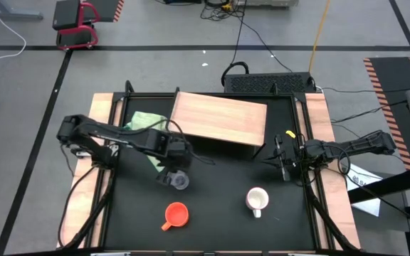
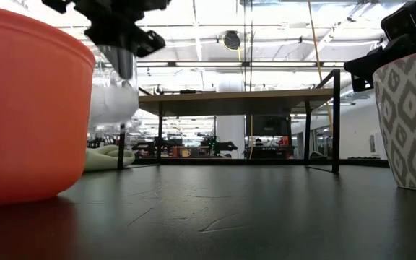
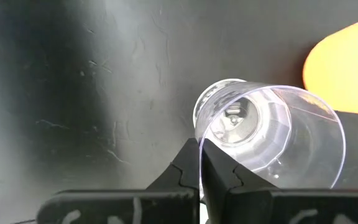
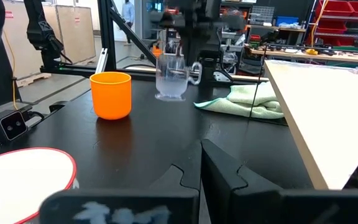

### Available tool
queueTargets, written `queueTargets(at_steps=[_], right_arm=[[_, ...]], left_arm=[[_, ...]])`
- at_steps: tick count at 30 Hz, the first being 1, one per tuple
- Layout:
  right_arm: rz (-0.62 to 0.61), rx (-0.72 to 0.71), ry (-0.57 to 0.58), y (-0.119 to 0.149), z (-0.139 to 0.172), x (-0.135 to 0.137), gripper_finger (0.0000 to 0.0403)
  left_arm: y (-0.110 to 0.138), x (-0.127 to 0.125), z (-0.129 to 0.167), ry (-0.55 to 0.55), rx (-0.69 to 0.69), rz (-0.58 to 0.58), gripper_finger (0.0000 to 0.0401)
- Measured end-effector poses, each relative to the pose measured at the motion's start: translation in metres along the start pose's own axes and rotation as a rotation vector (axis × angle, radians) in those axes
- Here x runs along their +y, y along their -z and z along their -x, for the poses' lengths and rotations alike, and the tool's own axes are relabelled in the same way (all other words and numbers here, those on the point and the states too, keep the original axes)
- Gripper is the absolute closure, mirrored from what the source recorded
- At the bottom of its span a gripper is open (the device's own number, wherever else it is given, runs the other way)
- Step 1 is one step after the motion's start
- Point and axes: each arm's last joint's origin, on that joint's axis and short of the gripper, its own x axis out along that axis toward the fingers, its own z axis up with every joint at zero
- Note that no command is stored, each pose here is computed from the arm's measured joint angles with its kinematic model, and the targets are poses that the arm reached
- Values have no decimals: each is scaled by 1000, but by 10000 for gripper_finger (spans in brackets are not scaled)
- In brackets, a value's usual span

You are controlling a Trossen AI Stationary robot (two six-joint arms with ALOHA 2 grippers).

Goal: Stack small to large cups/mugs on shelf
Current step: Put the transparent mug on the shelf

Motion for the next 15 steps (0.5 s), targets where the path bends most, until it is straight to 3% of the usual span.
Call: queueTargets(at_steps=[9, 15], right_arm=[[0, 0, 0, 0, 0, 0, 403], [1, 0, 0, 0, 0, 0, 403]], left_arm=[[46, 1, 5, -42, -45, 91, 401], [78, -6, 9, -49, -172, 156, 401]])
